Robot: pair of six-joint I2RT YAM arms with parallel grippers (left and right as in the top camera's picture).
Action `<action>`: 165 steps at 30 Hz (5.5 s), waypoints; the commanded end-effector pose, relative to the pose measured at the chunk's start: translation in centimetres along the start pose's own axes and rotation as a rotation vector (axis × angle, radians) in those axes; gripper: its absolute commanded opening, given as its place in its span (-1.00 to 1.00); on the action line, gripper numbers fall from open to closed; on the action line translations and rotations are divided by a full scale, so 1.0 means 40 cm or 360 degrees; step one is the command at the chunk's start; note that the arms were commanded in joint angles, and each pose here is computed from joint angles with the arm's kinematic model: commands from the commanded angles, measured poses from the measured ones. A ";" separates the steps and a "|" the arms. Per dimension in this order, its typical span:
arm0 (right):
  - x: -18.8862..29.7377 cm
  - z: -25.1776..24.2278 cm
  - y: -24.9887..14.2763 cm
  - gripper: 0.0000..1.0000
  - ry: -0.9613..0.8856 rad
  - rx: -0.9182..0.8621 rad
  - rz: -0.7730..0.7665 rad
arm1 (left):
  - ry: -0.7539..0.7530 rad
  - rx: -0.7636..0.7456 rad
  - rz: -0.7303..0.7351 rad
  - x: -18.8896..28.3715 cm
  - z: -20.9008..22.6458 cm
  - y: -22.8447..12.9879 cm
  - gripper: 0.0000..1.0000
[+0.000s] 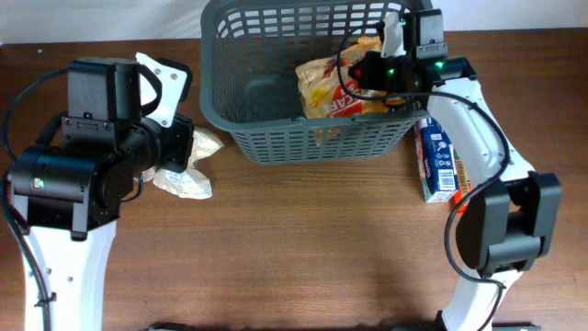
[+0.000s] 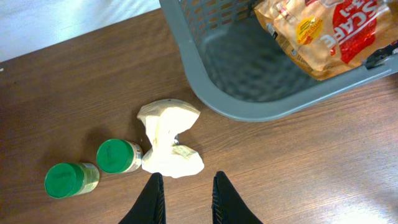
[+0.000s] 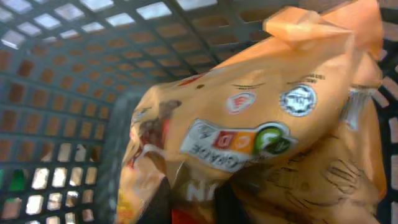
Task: Pack container
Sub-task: 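Carry the Nescafe bag over the basket and drop it inside, then move the right gripper to the spaghetti pack and grasp it, then lift the spaghetti pack with the right gripper and carry it over the basket, then lower the spaghetti pack into the basket and open the right gripper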
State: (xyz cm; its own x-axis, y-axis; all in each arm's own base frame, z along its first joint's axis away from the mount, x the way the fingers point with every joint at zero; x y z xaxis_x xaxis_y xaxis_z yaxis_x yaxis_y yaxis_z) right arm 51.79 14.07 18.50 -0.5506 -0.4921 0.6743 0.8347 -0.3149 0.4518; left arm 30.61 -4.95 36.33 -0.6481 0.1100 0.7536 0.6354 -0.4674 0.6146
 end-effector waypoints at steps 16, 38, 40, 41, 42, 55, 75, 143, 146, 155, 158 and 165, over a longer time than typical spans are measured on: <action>0.555 0.062 0.233 0.61 -0.0143 0.0124 -0.0645 | 0.0221 -0.0009 0.0095 0.003 0.059 -0.023 -0.48; 0.485 -0.667 0.043 0.63 -0.0921 -0.0557 0.0083 | 0.0278 -0.0006 0.0061 0.004 0.075 -0.009 -0.38; 0.435 -0.692 0.004 0.61 -0.0920 -0.0587 0.0214 | 0.0277 -0.0005 0.0061 0.004 0.075 -0.009 -0.39; 0.408 -0.702 -0.018 0.59 -0.0917 -0.0589 0.0291 | 0.0277 -0.0005 0.0062 0.004 0.075 -0.009 -0.39; 0.384 -0.709 -0.036 0.57 -0.0913 -0.0585 0.0355 | 0.0277 -0.0005 0.0062 0.004 0.075 -0.009 -0.38; 0.190 -0.758 -0.153 0.57 -0.1089 -0.0415 0.0746 | 0.0203 -0.0007 0.0047 0.000 0.056 -0.006 -0.37; 0.190 -0.803 -0.190 -0.92 -0.1123 -0.0654 0.0712 | 0.0153 -0.0009 0.0065 -0.001 0.042 -0.015 -0.37; 0.066 0.360 -0.103 -0.92 0.0508 0.1512 0.0248 | 0.0132 -0.0011 0.0115 -0.001 0.034 -0.033 -0.37; 0.059 0.330 -0.141 -0.92 0.0510 0.1604 0.0350 | 0.0132 -0.0010 0.0115 -0.001 0.034 -0.033 -0.37; 0.034 0.199 -0.187 -0.92 0.0233 0.1835 0.0587 | 0.0132 -0.0011 0.0114 -0.001 0.034 -0.033 -0.38; 0.035 0.189 -0.186 -0.93 0.0205 0.1889 0.0601 | 0.0132 -0.0010 0.0114 -0.001 0.034 -0.033 -0.36; 0.025 0.167 -0.147 -0.92 0.0047 0.1945 0.0546 | 0.0125 -0.0010 0.0113 -0.001 0.032 -0.033 -0.37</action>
State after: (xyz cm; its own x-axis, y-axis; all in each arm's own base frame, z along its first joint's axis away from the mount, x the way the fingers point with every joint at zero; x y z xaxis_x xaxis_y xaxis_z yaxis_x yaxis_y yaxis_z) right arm 45.38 20.98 18.53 -0.2169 -0.4314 0.8757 0.4285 0.7639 0.4825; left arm 30.18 -3.05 35.83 -0.6341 -0.0056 0.7732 0.6818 -0.4756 0.5558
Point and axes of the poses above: each gripper's point midway between its finger pads, its own x axis back along the fingers, its own z axis along the line the jaws close on, y = z × x, the point moved 1 cm from there along x, back along the fingers, and after that the axes turned 12 degrees about -x, right-handed, at the moved point
